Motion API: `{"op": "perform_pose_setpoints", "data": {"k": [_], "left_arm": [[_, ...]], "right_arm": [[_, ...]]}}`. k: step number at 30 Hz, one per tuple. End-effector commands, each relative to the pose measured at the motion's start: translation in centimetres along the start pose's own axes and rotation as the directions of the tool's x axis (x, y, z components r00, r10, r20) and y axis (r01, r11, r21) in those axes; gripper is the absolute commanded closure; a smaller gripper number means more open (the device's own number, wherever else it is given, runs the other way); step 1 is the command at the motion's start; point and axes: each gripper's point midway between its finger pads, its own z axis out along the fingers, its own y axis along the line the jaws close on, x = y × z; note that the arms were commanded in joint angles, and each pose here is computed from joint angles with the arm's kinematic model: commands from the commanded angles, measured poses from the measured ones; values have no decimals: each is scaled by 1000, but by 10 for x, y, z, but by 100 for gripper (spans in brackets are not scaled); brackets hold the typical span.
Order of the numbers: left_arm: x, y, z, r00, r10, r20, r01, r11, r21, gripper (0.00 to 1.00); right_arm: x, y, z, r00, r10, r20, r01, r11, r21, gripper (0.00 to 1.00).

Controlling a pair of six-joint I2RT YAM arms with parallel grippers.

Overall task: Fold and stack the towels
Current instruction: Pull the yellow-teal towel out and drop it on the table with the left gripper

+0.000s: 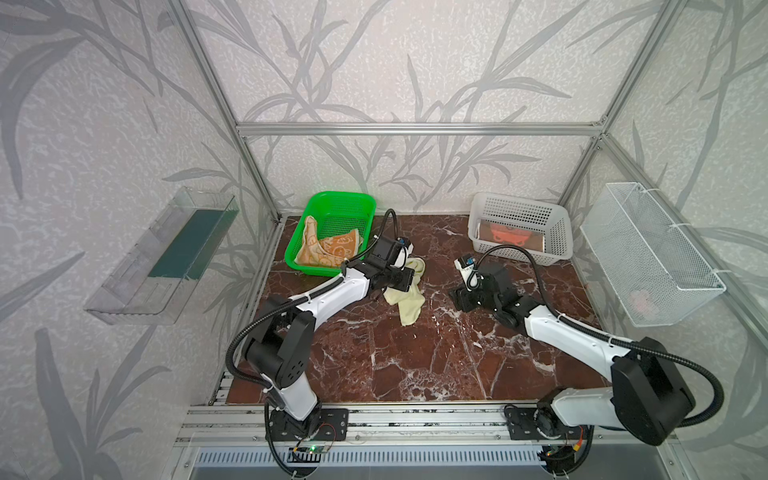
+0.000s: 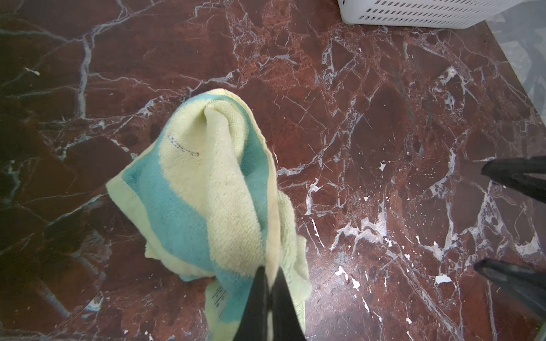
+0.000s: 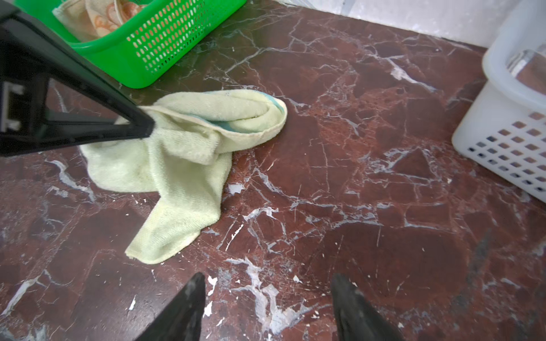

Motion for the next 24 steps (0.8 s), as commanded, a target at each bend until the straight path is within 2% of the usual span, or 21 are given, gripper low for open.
{"op": "perform_pose_setpoints", "data": {"k": [1,5,8,10,13,17,22,24], "left_arm": [[-10,-10,2,1000,-14,21,13,999,37,99],[-7,-34,14,1000,15,-8,-13,992,127,95],[1,-50,26,997,53,-55,-43,986,164,87],[6,-55,32,995,74,-73,-61,984,167,80],[13,-62,36,991,107,-86,-91,981,172,59],[16,-63,33,987,137,-81,-123,980,157,41],[9,-56,13,987,160,-28,-157,983,98,32],[3,-55,1,986,169,6,-169,982,80,31]], "right_arm": [[5,13,4,999,-53,-5,52,997,-49,33],[6,7,2,998,-61,0,61,998,8,33],[1,-14,-7,999,-28,28,24,991,134,33],[-3,-29,-15,998,-13,54,0,975,223,33],[-6,-43,-27,998,-13,66,-8,952,305,32],[-8,-44,-32,998,-38,58,18,950,313,32],[-14,-36,-28,994,-106,39,91,958,274,31],[-18,-32,-25,989,-142,40,128,960,249,30]]}}
